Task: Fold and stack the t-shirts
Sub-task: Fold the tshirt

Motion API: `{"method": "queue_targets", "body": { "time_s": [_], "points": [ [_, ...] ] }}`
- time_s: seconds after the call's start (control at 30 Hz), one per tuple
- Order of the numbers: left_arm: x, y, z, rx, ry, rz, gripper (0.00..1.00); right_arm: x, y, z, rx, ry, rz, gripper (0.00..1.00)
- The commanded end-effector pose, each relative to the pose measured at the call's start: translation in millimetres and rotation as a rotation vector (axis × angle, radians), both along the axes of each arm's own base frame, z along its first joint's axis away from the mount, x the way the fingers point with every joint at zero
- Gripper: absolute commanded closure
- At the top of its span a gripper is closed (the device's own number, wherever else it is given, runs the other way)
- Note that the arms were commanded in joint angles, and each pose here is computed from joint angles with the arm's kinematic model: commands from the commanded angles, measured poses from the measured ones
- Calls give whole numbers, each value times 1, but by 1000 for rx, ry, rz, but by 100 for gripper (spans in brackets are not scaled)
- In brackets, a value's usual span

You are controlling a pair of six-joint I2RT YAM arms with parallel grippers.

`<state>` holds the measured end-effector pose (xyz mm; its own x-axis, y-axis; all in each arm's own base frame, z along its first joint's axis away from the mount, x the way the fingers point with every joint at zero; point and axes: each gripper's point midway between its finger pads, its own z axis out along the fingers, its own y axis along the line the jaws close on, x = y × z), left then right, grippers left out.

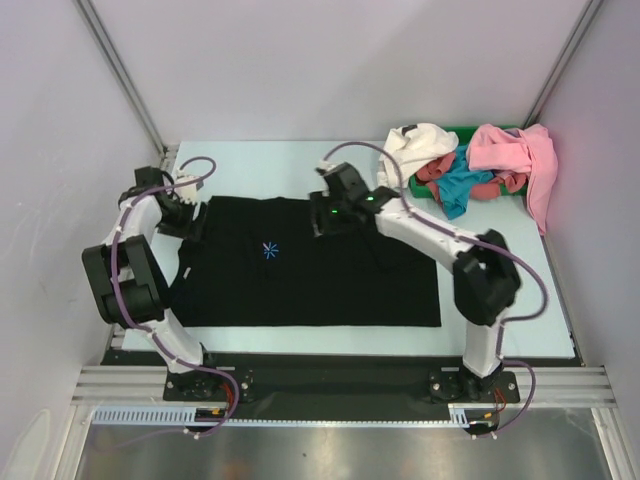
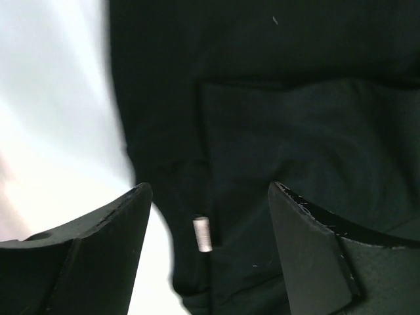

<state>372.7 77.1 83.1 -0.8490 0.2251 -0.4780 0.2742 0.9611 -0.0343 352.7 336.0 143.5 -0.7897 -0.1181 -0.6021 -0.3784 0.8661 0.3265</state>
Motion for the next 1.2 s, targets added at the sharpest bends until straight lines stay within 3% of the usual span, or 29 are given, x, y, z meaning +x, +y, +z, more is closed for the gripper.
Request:
{"method": "queue_targets", "body": {
  "time_s": [0.0, 0.17, 0.3, 0.53, 0.63, 0.67, 0.73, 0.77, 0.83, 0.87, 0.93, 0.97, 1.17],
  "points": [
    [8, -15, -2, -75, -50, 2, 23, 6, 89, 26, 262, -16, 187, 46],
    [17, -8, -20, -64, -45, 48, 27, 16, 160, -11, 363, 87, 237, 49],
    [28, -10, -25, -99, -40, 57, 28, 24, 190, -40, 427, 163, 228, 51],
    [39, -19, -38, -151, -28, 42, 28, 27, 214, -80, 432, 257, 187, 55],
    [44, -18, -45, -154, -30, 53, 30, 30, 209, -92, 404, 268, 141, 61],
    [45, -20, -47, -163, -30, 56, 32, 30, 210, -91, 407, 266, 143, 68],
    [46, -23, -50, -189, -21, 62, 41, 30, 210, -92, 411, 269, 147, 76],
    [47, -24, -51, -199, -14, 73, 46, 29, 209, -92, 410, 275, 145, 87],
    [47, -26, -51, -213, -11, 72, 60, 34, 205, -86, 407, 263, 129, 100],
    [48, -27, -50, -220, -15, 70, 66, 35, 202, -87, 404, 264, 118, 100],
    [46, -27, -49, -215, -17, 74, 94, 43, 196, -80, 409, 246, 102, 100],
    [44, -26, -51, -208, -15, 81, 100, 51, 190, -67, 422, 223, 89, 100],
    [43, -5, -50, -97, -26, 125, 100, 66, 156, -65, 384, 172, 40, 100]
  ]
}}
